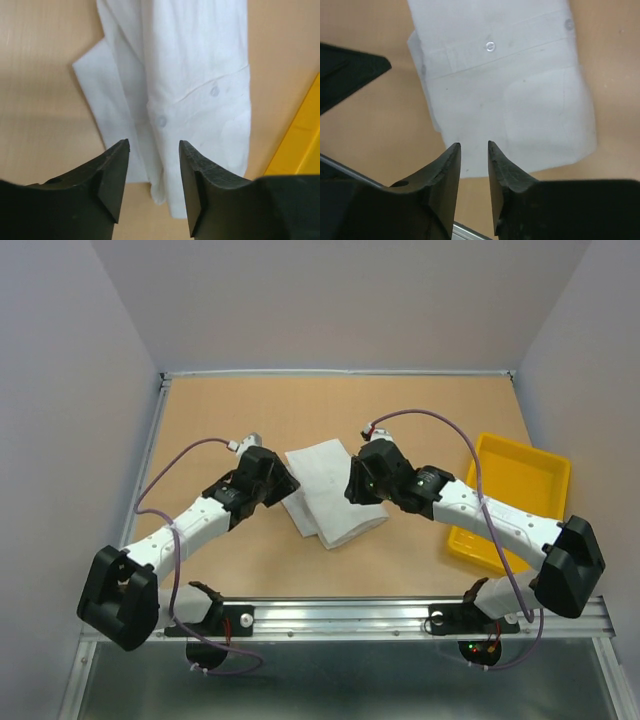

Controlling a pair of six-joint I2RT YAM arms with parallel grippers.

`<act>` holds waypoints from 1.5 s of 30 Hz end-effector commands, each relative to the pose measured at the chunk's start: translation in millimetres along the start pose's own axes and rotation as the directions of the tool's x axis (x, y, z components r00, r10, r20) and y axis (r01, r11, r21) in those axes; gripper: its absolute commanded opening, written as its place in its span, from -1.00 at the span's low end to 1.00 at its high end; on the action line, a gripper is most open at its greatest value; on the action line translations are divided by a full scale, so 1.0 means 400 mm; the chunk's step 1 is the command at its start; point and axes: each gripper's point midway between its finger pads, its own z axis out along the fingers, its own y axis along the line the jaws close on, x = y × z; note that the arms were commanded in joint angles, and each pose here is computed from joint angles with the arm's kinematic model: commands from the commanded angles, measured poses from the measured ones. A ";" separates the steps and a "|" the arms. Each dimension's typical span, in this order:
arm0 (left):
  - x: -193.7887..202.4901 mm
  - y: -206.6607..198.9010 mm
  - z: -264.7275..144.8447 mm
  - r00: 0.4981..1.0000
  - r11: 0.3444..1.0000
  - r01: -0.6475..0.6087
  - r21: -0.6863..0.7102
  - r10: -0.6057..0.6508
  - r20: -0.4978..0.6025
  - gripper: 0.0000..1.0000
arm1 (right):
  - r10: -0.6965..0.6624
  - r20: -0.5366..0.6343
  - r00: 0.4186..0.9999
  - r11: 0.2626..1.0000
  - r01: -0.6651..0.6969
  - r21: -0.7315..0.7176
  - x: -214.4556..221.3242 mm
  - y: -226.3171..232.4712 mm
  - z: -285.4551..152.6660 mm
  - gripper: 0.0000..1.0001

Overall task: Fold and stack the long sleeve shirts
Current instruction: Fold the shirt

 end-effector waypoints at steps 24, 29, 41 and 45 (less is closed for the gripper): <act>-0.201 -0.075 0.251 0.991 0.999 0.026 -0.032 -0.022 0.129 -0.23 | 0.068 -0.173 0.983 0.903 -0.135 -0.408 0.242 0.116 0.150 -0.53; -0.146 0.006 0.245 0.987 0.993 0.102 -0.064 -0.093 0.130 -0.26 | 0.083 -0.220 0.972 0.910 -0.164 -0.381 0.296 0.085 0.165 -0.52; -0.155 0.055 0.176 0.978 0.990 0.105 -0.091 -0.087 0.188 -0.12 | 0.074 -0.173 0.982 0.886 -0.145 -0.440 0.254 0.111 0.118 -0.46; -0.223 -0.037 0.100 0.966 0.998 0.053 0.017 -0.056 0.253 0.24 | 0.102 -0.096 0.990 0.866 -0.136 -0.481 0.154 0.136 0.068 -0.28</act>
